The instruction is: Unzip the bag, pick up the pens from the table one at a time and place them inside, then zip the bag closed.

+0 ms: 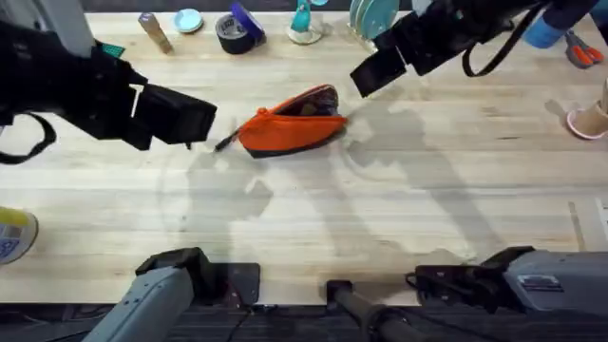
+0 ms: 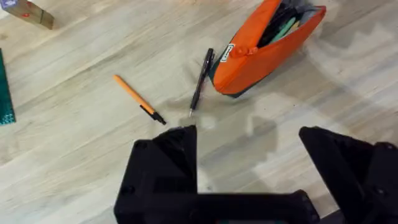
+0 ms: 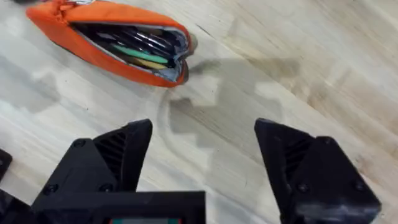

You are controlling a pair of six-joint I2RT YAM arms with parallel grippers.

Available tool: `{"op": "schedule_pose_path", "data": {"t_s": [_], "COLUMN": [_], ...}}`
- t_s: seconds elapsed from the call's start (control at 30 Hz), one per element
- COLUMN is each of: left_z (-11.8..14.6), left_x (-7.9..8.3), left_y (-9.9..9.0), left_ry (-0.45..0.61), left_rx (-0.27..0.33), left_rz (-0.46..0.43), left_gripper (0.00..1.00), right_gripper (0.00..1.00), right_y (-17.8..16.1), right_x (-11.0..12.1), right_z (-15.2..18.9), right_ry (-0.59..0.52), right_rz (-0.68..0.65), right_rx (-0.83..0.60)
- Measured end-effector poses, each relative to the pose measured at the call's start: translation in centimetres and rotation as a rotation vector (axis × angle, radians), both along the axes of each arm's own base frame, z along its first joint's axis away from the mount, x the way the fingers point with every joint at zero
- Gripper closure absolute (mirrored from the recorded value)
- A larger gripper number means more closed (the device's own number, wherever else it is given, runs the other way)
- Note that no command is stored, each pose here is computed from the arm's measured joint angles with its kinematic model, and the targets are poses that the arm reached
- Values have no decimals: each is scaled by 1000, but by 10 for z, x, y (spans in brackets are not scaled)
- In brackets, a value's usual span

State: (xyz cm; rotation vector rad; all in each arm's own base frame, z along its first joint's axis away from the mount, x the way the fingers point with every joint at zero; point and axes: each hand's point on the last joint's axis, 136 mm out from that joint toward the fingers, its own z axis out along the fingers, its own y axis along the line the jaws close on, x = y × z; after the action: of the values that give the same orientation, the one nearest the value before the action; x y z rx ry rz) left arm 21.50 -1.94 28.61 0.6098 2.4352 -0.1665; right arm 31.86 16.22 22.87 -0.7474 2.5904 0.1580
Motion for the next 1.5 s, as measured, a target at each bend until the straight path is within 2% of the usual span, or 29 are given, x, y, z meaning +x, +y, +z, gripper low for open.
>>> {"op": "schedule_pose_path", "data": {"t_s": [0.3,0.5,0.7,0.9,1.27,1.37,1.5], "left_z": [0,-5,-19,-27,-69,-85,-111], "left_x": [0,5,34,71,112,124,132], "left_y": [0,11,39,62,79,90,107], "left_ry": [2,38,84,64,158,185,250], "left_rx": [-2,6,50,72,68,67,59], "left_rz": [8,91,268,399,468,493,538], "left_gripper": [5,5,5,6,6,6,5], "right_gripper": [5,5,5,5,5,5,5], "right_y": [-3,-3,-3,-3,5,5,5], "right_x": [-4,-4,-4,-4,-8,-8,-8], "right_z": [-2,-2,-2,-2,-2,-2,-2], "right_ry": [19,20,20,21,42,42,43], "right_rz": [-17,-20,-20,-19,3,3,4], "right_rx": [-10,-9,-8,-7,35,35,37]}}
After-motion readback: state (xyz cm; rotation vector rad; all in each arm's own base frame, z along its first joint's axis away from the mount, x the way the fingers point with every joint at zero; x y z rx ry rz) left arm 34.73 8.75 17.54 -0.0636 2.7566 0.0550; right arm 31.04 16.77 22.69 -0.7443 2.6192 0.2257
